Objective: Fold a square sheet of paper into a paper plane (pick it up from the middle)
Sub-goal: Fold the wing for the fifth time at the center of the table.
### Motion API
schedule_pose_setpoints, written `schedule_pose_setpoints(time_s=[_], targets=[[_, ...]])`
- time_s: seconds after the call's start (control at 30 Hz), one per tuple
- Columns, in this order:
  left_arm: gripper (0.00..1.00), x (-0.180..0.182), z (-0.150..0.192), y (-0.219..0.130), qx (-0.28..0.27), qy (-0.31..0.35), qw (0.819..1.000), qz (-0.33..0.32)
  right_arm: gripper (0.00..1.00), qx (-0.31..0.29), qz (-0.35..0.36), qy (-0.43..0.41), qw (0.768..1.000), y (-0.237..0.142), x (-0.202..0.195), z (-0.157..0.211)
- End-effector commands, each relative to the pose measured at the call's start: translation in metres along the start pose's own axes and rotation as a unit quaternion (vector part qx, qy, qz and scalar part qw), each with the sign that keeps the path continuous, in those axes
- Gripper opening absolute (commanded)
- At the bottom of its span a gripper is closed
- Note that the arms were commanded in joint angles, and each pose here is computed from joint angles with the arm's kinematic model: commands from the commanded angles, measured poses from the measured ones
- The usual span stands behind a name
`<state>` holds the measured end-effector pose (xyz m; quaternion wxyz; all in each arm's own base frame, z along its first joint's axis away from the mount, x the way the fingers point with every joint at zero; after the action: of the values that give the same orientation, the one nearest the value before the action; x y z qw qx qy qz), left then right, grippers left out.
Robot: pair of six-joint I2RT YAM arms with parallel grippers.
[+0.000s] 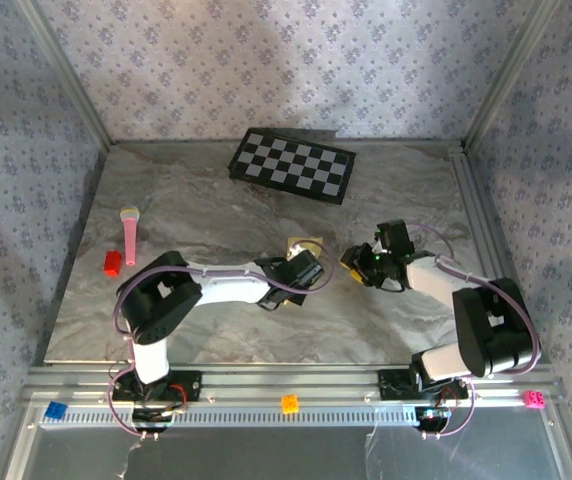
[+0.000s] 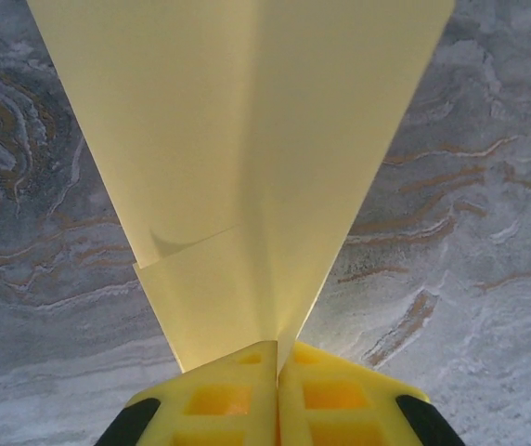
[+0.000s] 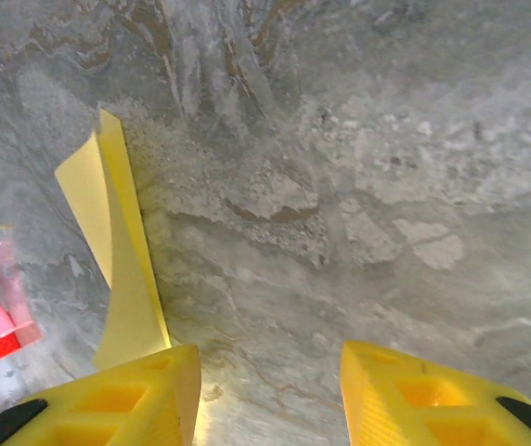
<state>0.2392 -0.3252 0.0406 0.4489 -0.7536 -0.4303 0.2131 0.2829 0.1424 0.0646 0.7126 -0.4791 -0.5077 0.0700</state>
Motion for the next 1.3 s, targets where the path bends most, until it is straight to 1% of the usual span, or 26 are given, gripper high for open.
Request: schedule_pose_setpoints(time_s=[0.0, 0.1, 0.17, 0.37, 0.6, 1.0, 1.27], targets=[[0.10, 0.002, 0.008, 0.001, 0.015, -0.027, 0.999, 0.016, 0.45, 0.003, 0.027, -0.015, 1.000, -0.005, -0.010, 0.004], [0.14, 0.003, 0.010, 0.001, 0.014, -0.042, 0.999, 0.025, 0.45, 0.004, 0.025, -0.014, 1.000, -0.005, -0.009, 0.004], [0.15, 0.001, 0.009, 0.001, 0.007, -0.050, 0.998, 0.037, 0.45, 0.006, 0.022, -0.017, 1.000, -0.004, -0.007, 0.005], [0.18, 0.003, 0.003, -0.006, -0.010, -0.065, 0.997, 0.046, 0.45, 0.013, 0.023, -0.020, 0.999, -0.002, -0.007, 0.008], [0.19, 0.001, -0.003, -0.010, -0.024, -0.062, 0.996, 0.055, 0.46, 0.022, 0.025, -0.023, 0.999, 0.002, -0.008, 0.012], [0.19, 0.000, -0.005, -0.012, -0.032, -0.057, 0.996, 0.060, 0.46, 0.046, 0.029, -0.038, 0.998, 0.012, -0.002, 0.020], [0.20, -0.001, -0.005, -0.013, -0.034, -0.056, 0.996, 0.064, 0.46, 0.050, 0.034, -0.042, 0.997, 0.015, -0.002, 0.022]])
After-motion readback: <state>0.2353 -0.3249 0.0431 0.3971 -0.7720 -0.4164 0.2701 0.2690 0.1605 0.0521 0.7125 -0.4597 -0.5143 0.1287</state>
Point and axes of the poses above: each hand's point on the last joint's axis, 136 mm out from that joint toward the fingers, its own y axis out along the fingers, its own x axis along the line the jaws close on, z = x × y, the point moved 2 cm from there along -y, back along the fingers, and after that the axes turned 8 degrees about y, right-handed, at the moved point
